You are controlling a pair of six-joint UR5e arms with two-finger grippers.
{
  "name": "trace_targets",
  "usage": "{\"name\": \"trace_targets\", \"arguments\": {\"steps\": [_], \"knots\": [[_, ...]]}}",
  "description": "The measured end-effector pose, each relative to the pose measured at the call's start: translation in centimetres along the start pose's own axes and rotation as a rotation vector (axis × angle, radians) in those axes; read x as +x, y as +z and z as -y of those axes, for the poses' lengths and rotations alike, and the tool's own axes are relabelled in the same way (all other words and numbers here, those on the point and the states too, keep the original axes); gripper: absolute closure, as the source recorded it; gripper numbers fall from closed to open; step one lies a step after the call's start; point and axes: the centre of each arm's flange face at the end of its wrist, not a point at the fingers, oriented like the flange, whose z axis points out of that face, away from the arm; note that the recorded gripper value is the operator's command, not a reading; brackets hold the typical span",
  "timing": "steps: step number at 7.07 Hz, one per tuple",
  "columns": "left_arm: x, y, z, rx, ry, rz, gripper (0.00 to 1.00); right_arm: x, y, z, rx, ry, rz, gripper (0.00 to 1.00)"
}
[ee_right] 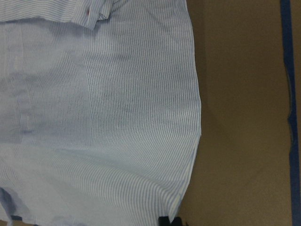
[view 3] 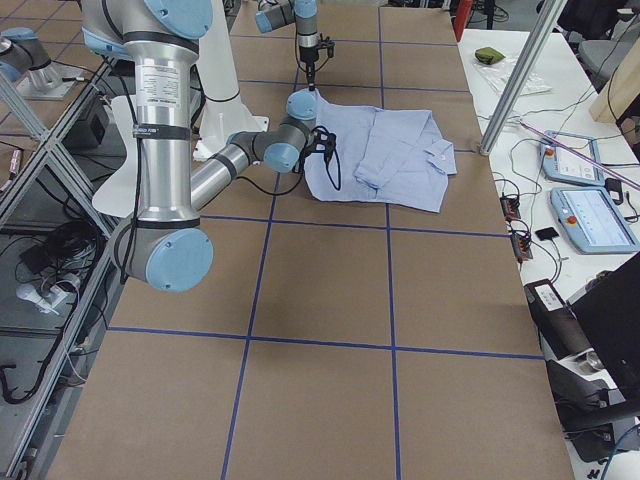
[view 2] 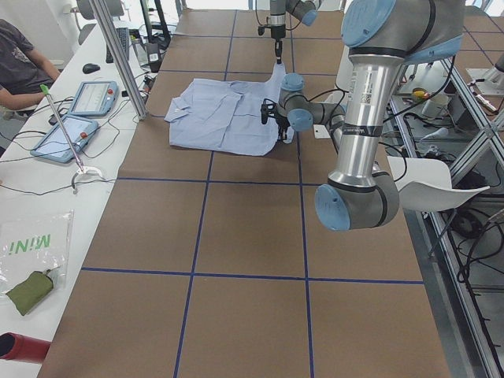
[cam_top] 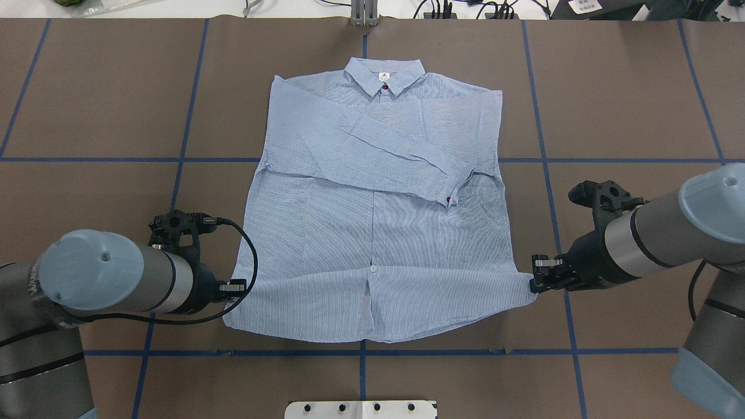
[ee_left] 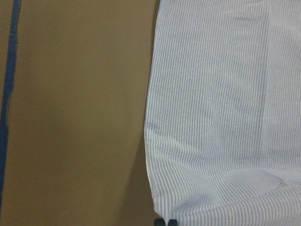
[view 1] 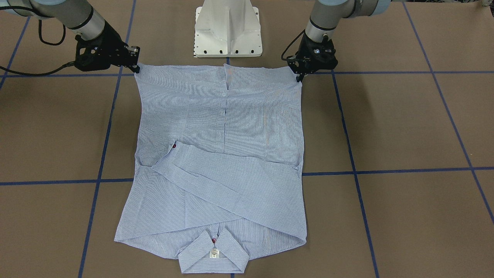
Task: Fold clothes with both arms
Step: 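Lift the hem corners with both grippers and pull them upward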
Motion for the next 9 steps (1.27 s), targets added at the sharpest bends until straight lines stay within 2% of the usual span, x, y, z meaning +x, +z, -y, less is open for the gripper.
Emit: {"name": "trace_targets", "arguments": {"steps": [1, 2, 6, 9], "knots": [[0.4, -0.7, -0.3, -0.023, 0.006, -0.030, 1.00, 0.1, -1.2, 0.5, -0.012, -0.005, 0.025, 1.00], [0.9, -2.0, -0.8, -0.050, 0.015, -0.066, 1.00, 0.1, -2.5, 0.7, -0.031, -0.030, 0.071, 1.00], [2.0, -9.8, -4.0, -0.195, 0.065, -0.222, 1.00, 0.8, -6.4, -0.8, -0.141, -0.138, 0.239, 1.00], [1.4, -11.4, -5.3, -0.248, 0.071, -0.238, 1.00, 5.2, -7.7, -3.7, -0.213, -0.221, 0.323, 1.00]]}}
